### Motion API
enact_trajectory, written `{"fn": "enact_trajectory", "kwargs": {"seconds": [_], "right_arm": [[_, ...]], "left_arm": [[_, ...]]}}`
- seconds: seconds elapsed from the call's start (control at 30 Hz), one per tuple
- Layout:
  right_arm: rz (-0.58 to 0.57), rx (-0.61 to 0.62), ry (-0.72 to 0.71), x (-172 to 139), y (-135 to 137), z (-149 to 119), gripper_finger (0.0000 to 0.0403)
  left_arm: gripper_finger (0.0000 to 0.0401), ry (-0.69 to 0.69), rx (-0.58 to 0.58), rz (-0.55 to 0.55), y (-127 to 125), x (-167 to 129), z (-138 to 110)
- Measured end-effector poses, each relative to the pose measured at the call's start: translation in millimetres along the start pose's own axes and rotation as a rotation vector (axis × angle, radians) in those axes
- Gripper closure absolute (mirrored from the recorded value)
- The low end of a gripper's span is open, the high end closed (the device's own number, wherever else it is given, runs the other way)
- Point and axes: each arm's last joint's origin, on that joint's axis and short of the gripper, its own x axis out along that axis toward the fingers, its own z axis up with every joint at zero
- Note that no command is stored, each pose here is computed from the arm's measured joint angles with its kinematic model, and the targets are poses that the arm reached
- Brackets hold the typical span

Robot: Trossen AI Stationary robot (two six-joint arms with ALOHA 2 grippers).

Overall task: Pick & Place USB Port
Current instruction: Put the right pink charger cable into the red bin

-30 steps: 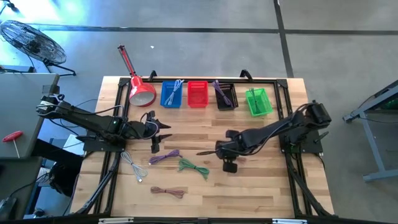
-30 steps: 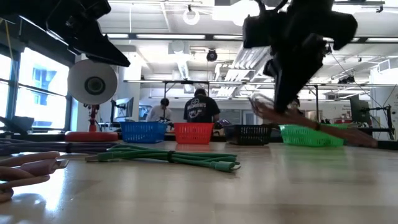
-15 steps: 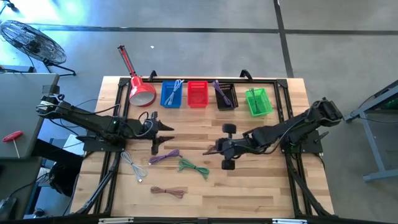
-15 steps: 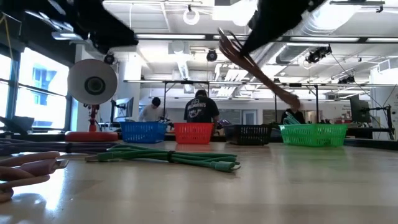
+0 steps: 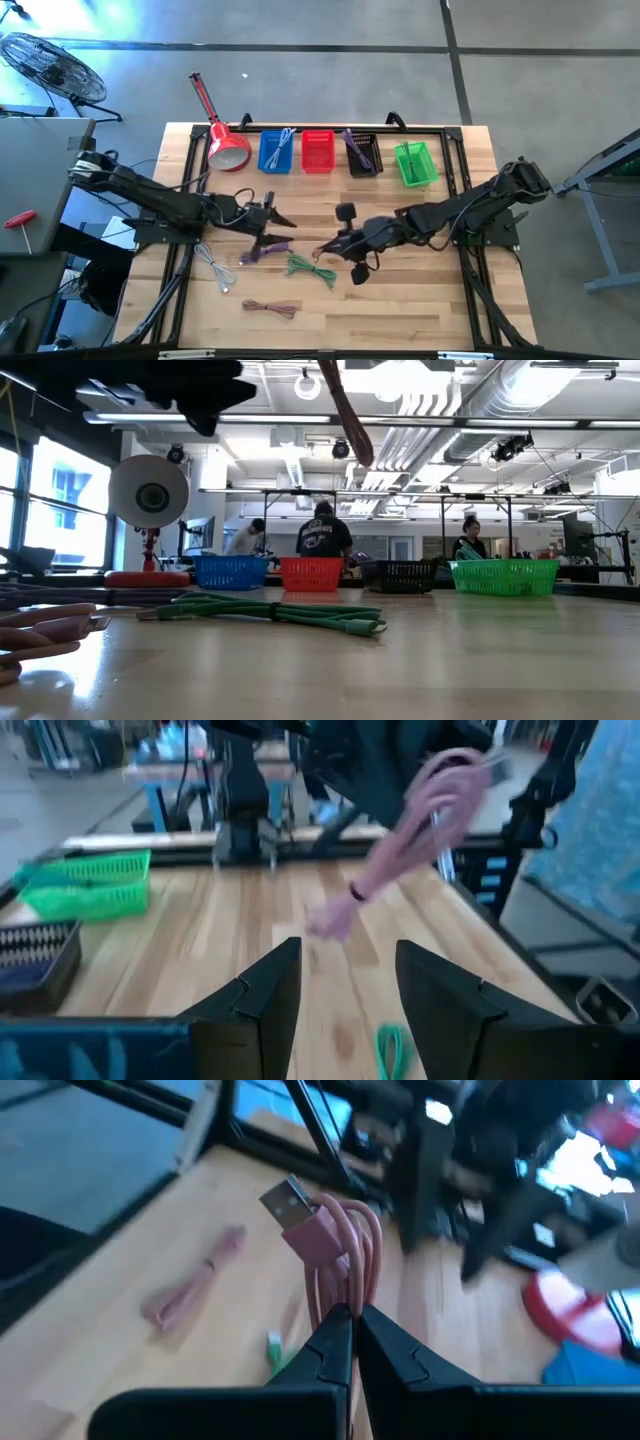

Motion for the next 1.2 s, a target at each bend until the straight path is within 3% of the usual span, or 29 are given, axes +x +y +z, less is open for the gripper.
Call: {"fn": "enact_trajectory", "kwargs": {"seconds": [0.27,0.57,0.8,1.03,1.2], "right_arm": [[0.008,-0.057,-0.043,0,-1,4,0.0403],[-0.008,-0.049,-0.047,1,-7,3,0.0403],[-0.001,-0.026,-0.044,2,-11,2,0.0403],[0.011,-0.026,-0.047,2,-11,2,0.0403],[0.012,-0.025,-0.054,2,-11,2,0.0403]], "left_arm": [[0.0242,-0.074,0.021,-0.014,-2,29,-8],[0.0242,-0.048,0.015,-0.159,-10,63,-3],[0.0242,0.032,0.027,-0.074,-8,80,-7],[0.0242,0.017,0.039,0.058,-5,82,-7],[0.0242,-0.016,0.051,0.038,-5,82,-4]]}}
